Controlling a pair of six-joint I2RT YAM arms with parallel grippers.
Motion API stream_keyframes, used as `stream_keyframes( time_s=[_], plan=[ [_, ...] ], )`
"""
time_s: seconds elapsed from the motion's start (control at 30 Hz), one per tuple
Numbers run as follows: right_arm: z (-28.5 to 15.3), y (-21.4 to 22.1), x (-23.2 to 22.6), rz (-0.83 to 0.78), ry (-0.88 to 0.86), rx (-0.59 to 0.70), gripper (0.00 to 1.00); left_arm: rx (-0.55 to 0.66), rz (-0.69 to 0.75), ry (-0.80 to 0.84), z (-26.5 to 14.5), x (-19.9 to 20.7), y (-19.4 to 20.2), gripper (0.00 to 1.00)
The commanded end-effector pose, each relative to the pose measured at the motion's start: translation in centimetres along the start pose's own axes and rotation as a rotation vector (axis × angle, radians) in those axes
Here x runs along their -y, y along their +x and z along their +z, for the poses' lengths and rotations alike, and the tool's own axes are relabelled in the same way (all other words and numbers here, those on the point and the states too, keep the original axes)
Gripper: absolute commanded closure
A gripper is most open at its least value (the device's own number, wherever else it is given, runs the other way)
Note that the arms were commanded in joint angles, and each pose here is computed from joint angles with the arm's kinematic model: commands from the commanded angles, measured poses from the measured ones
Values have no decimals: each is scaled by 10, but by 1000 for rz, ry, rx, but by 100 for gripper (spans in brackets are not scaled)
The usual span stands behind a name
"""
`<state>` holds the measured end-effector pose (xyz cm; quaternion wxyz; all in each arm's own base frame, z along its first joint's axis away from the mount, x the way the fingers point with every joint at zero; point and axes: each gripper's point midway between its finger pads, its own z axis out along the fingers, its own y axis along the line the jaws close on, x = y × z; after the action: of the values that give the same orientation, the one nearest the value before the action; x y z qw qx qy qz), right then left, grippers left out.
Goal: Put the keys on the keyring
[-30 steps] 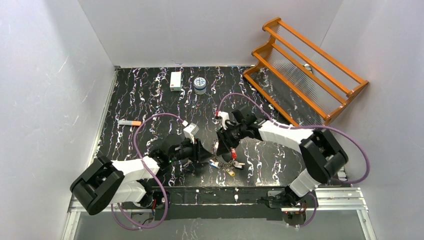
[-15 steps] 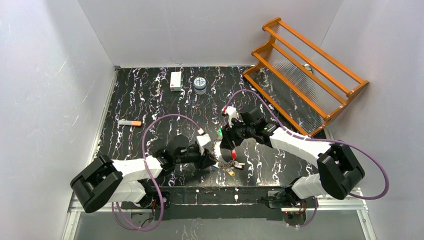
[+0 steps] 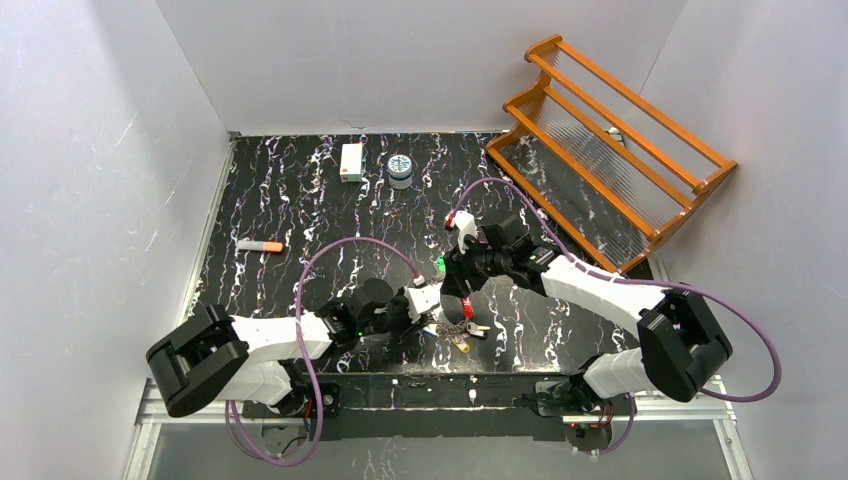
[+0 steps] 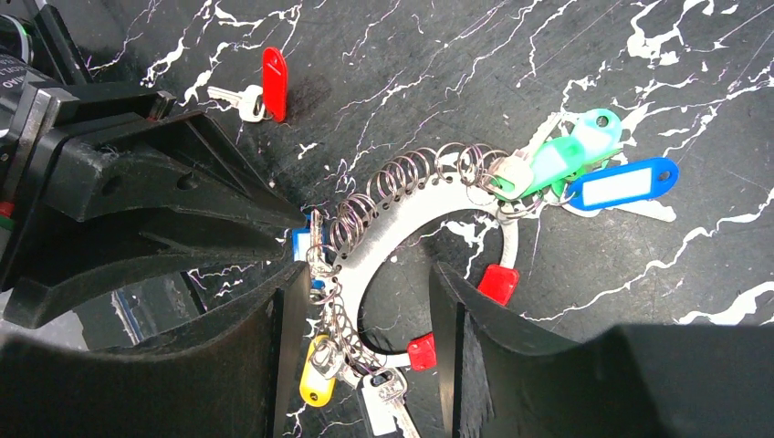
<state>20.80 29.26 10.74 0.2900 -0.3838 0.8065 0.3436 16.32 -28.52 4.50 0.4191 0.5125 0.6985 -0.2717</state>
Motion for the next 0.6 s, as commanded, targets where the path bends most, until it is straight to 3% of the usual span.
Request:
stream_keyframes(
  time_s=[0.0,0.57],
  plan=[
    [-6,-9,-3,-16,4,42,41,-1,65,3,1,-1,-3,76],
    [-2,-4,-2,6,-1,12,40,22,81,63,14,10,-8,74]
  ],
)
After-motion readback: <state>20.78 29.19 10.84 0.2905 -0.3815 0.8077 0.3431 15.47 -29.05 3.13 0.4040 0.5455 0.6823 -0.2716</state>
